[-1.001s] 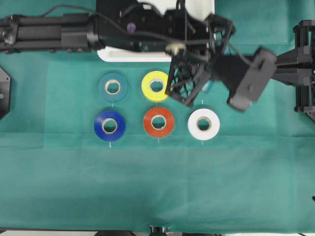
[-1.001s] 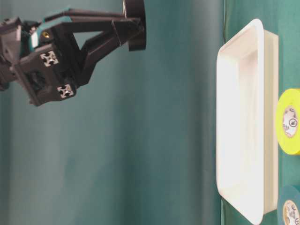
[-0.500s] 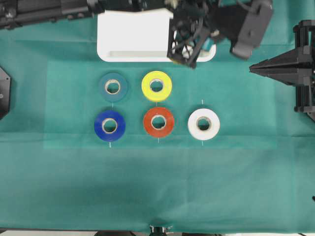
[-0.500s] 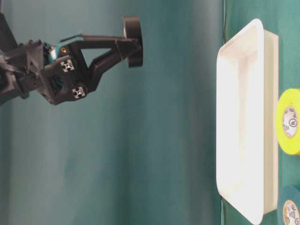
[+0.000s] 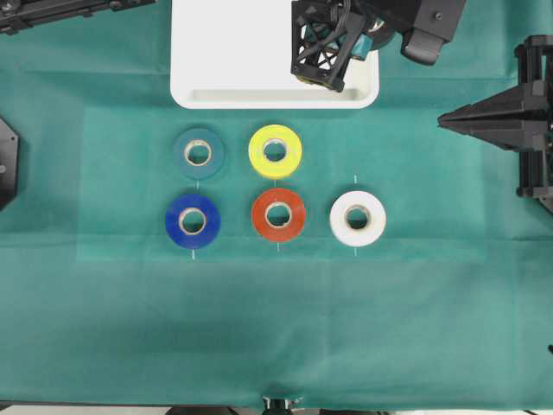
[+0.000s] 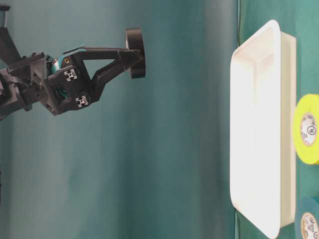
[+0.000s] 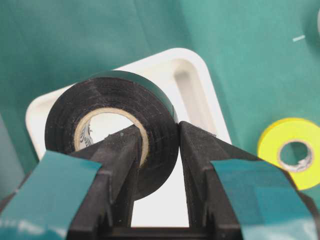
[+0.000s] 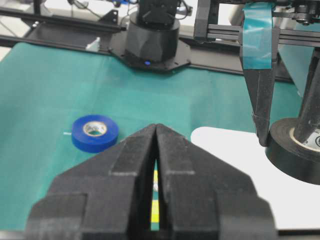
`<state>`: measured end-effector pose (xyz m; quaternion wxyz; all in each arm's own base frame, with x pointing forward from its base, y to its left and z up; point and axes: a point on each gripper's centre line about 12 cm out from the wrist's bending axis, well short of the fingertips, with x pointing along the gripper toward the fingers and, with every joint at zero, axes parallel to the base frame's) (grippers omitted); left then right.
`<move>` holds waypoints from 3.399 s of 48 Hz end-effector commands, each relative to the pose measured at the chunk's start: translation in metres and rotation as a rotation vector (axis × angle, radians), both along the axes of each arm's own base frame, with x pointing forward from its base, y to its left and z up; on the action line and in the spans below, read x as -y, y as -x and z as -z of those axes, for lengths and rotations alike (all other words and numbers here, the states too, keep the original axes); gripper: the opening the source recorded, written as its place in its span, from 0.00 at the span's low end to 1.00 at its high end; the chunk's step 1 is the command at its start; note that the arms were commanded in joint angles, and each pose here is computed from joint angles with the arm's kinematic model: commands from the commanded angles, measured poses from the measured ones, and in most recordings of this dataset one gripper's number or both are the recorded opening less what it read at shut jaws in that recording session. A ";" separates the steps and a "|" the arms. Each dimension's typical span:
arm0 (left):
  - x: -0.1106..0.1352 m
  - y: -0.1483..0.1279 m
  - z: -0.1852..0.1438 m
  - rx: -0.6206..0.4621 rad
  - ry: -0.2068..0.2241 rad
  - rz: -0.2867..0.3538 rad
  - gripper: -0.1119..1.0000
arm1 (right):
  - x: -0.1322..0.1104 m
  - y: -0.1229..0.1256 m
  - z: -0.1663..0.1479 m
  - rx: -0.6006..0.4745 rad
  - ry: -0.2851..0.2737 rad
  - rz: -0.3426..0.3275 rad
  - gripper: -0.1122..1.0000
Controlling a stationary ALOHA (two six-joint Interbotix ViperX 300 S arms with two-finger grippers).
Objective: Place the tape from the fixed location into the white case.
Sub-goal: 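Lift the black tape and carry it left over the white tray, then lower the black tape into the tray and open the left gripper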
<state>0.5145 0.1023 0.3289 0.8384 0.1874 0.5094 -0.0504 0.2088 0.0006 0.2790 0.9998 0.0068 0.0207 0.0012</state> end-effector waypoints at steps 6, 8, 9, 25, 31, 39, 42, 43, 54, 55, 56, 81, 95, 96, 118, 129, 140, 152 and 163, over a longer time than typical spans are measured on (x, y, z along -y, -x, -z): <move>0.000 0.014 -0.034 0.070 -0.003 -0.019 0.30 | 0.000 -0.003 -0.011 0.026 -0.003 -0.001 0.10; -0.001 0.016 -0.032 0.061 0.001 -0.026 0.30 | 0.000 -0.003 -0.011 0.026 -0.003 -0.001 0.10; -0.003 0.018 -0.031 0.057 0.003 -0.033 0.30 | 0.000 -0.003 -0.011 0.026 -0.002 -0.001 0.10; -0.026 0.048 -0.008 0.021 0.031 -0.130 0.30 | 0.000 -0.003 -0.014 0.034 0.004 -0.002 0.10; -0.029 0.057 -0.003 0.032 0.030 -0.141 0.30 | 0.000 -0.003 -0.014 0.034 0.004 -0.002 0.10; -0.033 0.064 0.004 0.042 0.026 -0.151 0.30 | 0.000 -0.003 -0.014 0.034 0.004 -0.002 0.10; -0.032 0.065 0.004 0.042 0.026 -0.151 0.30 | 0.000 -0.003 -0.014 0.034 0.006 -0.002 0.10; -0.032 0.065 0.004 0.042 0.028 -0.152 0.30 | 0.000 -0.004 -0.014 0.032 0.006 -0.002 0.10; -0.032 0.064 0.004 0.047 0.027 -0.152 0.30 | 0.000 -0.004 -0.014 0.034 0.004 -0.002 0.10; -0.032 0.064 0.004 0.045 0.028 -0.152 0.30 | 0.000 -0.003 -0.014 0.035 0.006 -0.002 0.10; -0.032 0.064 0.004 0.045 0.028 -0.152 0.30 | 0.000 -0.004 -0.014 0.032 0.004 -0.002 0.10; -0.033 0.063 0.014 0.042 0.028 -0.152 0.30 | 0.000 -0.004 -0.014 0.032 0.004 -0.002 0.10; -0.047 0.068 0.065 -0.006 0.039 -0.184 0.30 | 0.000 -0.004 -0.013 0.029 0.004 -0.002 0.10; -0.048 0.069 0.067 -0.003 0.038 -0.187 0.30 | 0.000 -0.004 -0.013 0.029 0.004 -0.002 0.10; -0.067 0.077 0.135 -0.023 0.046 -0.229 0.30 | 0.000 -0.005 -0.012 0.026 0.006 -0.002 0.10; -0.069 0.077 0.162 -0.051 0.058 -0.243 0.30 | 0.000 -0.005 -0.012 0.025 0.006 0.000 0.10; -0.073 0.081 0.174 -0.075 0.073 -0.271 0.30 | 0.000 -0.005 -0.012 0.025 0.006 -0.002 0.10; -0.074 0.081 0.175 -0.075 0.072 -0.271 0.30 | 0.000 -0.005 -0.012 0.026 0.006 -0.002 0.10; -0.074 0.081 0.174 -0.074 0.073 -0.272 0.42 | 0.000 -0.006 -0.011 0.023 0.007 -0.002 0.10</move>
